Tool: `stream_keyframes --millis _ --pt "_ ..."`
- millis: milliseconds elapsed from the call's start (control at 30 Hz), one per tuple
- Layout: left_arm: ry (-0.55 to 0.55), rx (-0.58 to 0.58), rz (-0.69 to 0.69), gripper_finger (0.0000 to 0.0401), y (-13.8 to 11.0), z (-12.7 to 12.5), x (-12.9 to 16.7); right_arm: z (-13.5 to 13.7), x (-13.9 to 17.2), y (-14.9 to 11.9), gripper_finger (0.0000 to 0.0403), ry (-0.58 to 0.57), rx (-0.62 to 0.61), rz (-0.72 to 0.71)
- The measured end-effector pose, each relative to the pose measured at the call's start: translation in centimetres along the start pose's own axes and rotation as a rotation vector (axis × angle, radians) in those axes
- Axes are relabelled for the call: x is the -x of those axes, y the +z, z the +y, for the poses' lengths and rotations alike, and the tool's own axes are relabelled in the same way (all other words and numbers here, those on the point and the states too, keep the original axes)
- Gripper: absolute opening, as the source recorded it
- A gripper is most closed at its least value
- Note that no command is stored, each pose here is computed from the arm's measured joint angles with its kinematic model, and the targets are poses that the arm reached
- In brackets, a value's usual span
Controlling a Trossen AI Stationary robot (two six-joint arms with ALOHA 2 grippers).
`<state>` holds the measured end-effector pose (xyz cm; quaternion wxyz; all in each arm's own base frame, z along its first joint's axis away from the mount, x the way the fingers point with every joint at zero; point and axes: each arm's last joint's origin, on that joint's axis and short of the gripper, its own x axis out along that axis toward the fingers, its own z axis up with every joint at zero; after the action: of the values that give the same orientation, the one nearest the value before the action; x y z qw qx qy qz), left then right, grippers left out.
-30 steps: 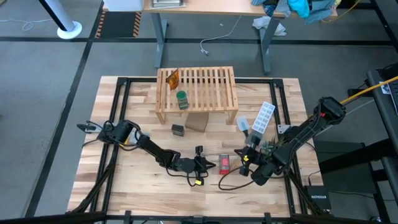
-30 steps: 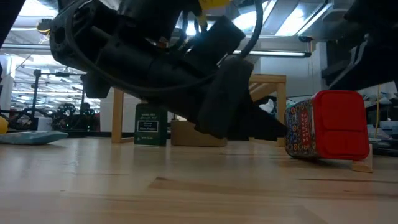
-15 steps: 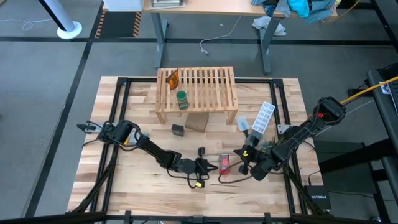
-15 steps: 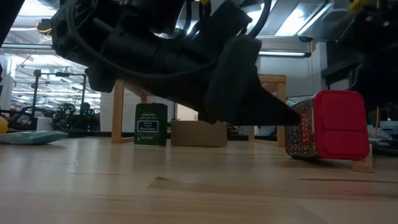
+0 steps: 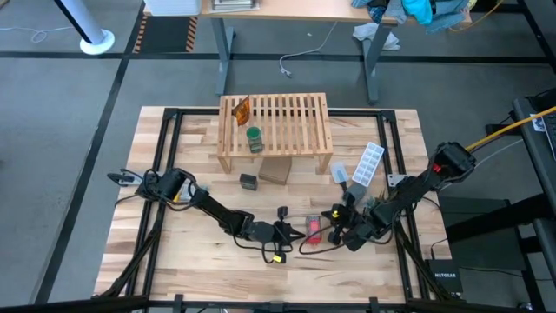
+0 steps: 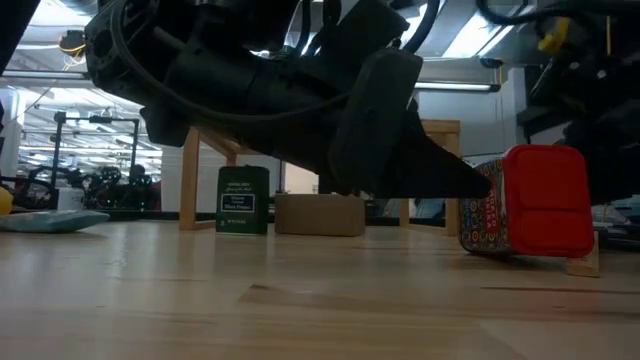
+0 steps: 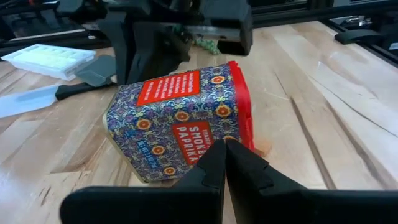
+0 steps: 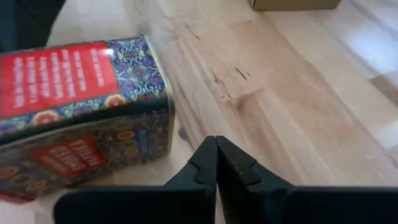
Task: Shelf spices
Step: Put the red seasoning can on the shelf
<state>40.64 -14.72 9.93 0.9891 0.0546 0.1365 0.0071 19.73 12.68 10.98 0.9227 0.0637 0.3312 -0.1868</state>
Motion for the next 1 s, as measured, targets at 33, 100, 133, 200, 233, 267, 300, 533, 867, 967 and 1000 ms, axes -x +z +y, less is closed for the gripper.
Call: stream_keyframes --millis 33,100,133,200,233,267,300,533,867,967,1000 --pt "-0.006 0.001 0.000 0.0005 0.0 0.0 0.0 0.0 -0.2 0.1 0.0006 0.005 -0.002 0.007" --pt "-0.014 0.003 0.000 0.0005 0.0 0.0 0.0 0.0 -0.6 0.2 0.0006 0.021 -0.006 0.013" --pt "-0.014 0.004 -0.001 0.0005 0.0 0.0 0.0 0.1 -0.9 0.4 0.0007 0.033 -0.009 0.011" --pt "-0.014 0.006 -0.005 0.0005 0.1 0.0 -0.1 0.3 -1.2 0.6 0.0007 0.059 -0.002 0.008" --pt "-0.015 0.007 -0.008 0.0005 0.3 0.0 -0.1 0.3 -1.4 0.7 0.0007 0.069 0.001 0.003" --pt "-0.020 0.006 -0.012 0.0005 0.4 0.0 -0.2 0.4 -1.6 0.8 0.0007 0.080 0.002 0.001" --pt "-0.023 0.002 -0.016 0.0005 0.5 -0.1 -0.2 0.5 -1.7 0.8 0.0007 0.090 0.009 0.000" --pt "-0.033 -0.042 -0.044 0.0005 1.5 -0.2 -0.6 0.7 -1.7 1.0 0.0007 0.110 0.016 -0.020" --pt "-0.025 -0.035 -0.039 0.0005 1.6 0.6 -1.0 1.4 -1.6 1.7 0.0007 0.192 0.010 -0.072" --pt "-0.026 -0.033 -0.039 0.0005 1.6 0.7 -1.0 1.4 -1.6 1.7 0.0007 0.195 0.011 -0.070" --pt "-0.025 -0.036 -0.039 0.0005 1.6 0.7 -1.0 1.4 -1.6 1.7 0.0007 0.194 0.011 -0.070"
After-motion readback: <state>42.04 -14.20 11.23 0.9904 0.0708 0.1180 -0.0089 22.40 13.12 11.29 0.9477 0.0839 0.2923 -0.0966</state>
